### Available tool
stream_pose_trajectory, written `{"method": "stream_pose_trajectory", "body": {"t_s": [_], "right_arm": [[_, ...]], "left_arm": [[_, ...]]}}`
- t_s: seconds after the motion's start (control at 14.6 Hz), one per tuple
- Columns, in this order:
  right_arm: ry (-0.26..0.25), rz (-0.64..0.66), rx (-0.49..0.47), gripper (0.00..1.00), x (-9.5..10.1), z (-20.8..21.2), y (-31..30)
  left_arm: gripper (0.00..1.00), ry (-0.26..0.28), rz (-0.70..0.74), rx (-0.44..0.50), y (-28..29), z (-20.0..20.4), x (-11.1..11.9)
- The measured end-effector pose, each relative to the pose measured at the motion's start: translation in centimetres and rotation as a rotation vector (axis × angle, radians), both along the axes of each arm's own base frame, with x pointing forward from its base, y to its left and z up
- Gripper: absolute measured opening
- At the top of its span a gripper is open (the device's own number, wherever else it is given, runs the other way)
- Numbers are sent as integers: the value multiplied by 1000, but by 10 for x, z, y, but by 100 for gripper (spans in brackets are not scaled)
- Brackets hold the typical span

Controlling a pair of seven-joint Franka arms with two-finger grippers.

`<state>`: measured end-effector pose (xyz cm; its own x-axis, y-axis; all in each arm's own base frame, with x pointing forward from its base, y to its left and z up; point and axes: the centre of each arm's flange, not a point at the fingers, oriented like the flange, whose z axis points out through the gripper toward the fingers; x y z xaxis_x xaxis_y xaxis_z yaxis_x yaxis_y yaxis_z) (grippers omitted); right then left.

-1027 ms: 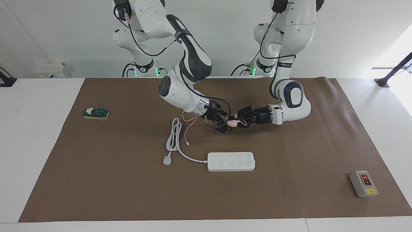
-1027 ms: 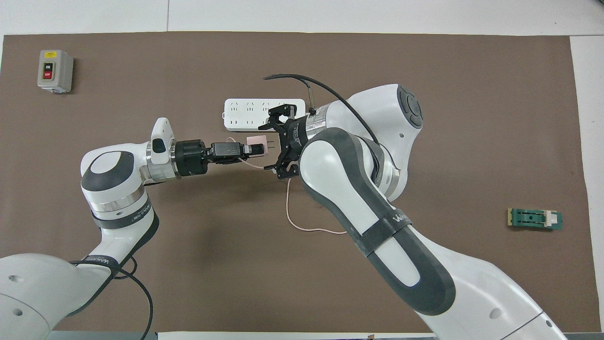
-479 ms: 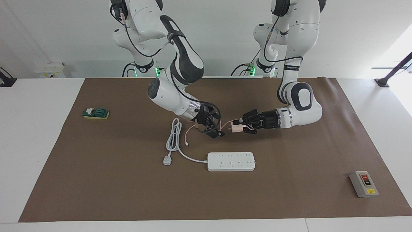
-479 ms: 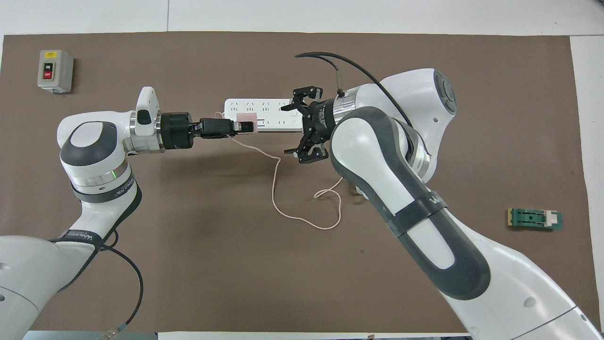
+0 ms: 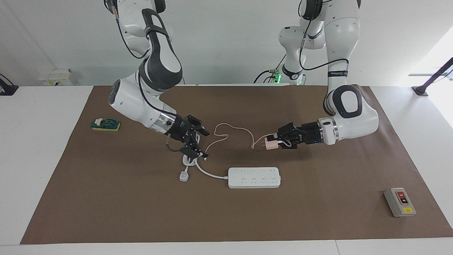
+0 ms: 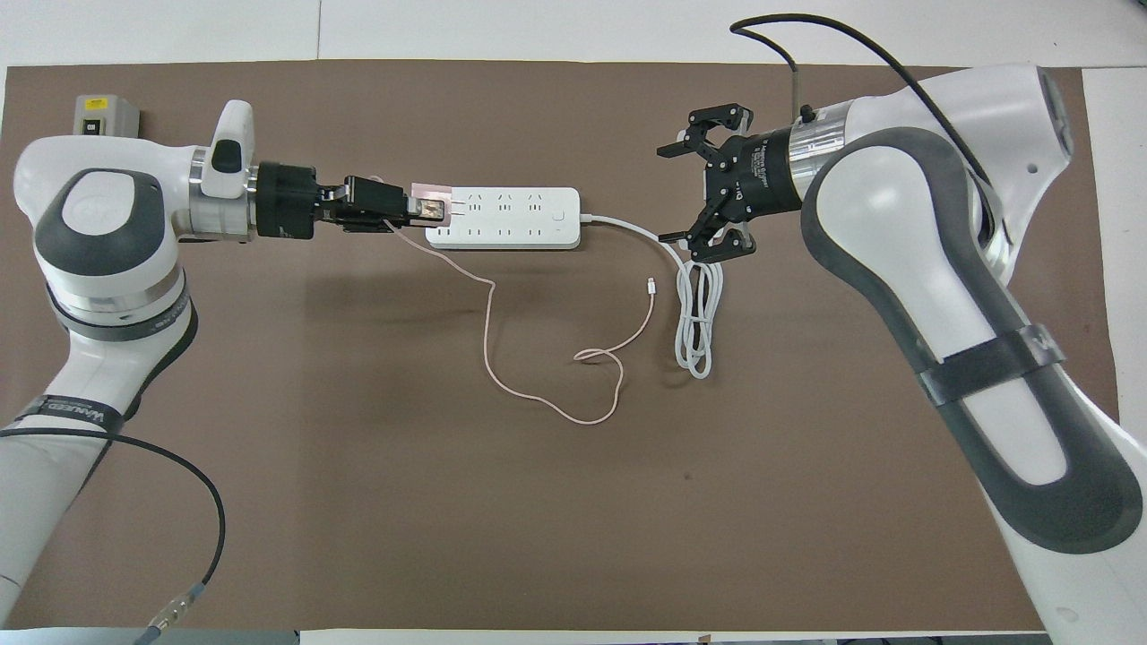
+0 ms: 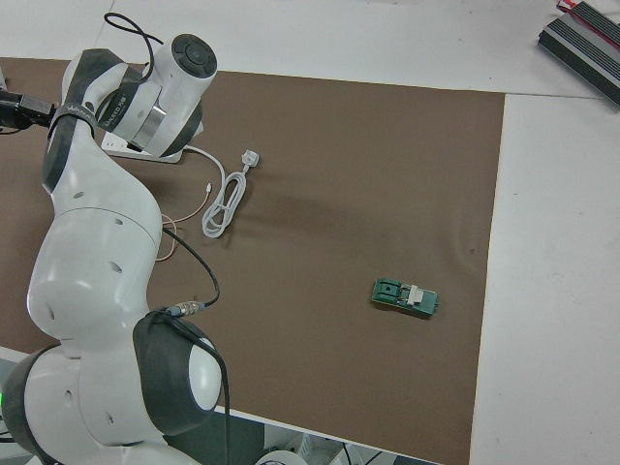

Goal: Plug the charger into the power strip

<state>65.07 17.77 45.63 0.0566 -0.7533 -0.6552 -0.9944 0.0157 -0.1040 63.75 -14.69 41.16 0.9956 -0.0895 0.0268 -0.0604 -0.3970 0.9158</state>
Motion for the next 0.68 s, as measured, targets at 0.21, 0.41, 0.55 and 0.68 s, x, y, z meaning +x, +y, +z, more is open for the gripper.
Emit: {"method": "stream_pose_trajectory", "body": {"t_s": [0.21,0.41,0.55,0.68], "right_arm": [[3,25,-64,100,-3,12,-28],[4,92,-136,100,-8,18,-59],[-17,189,-187,100,-14,22,-83],[-44,297,-224,100,-20,25,-108]], "left_arm": [[32,73,-2,129,33,69,16],[32,179,-2,282,50,111,13],[32,222,-11,438,61,135,7],[32,227,-28,627,74,146,-1]]}}
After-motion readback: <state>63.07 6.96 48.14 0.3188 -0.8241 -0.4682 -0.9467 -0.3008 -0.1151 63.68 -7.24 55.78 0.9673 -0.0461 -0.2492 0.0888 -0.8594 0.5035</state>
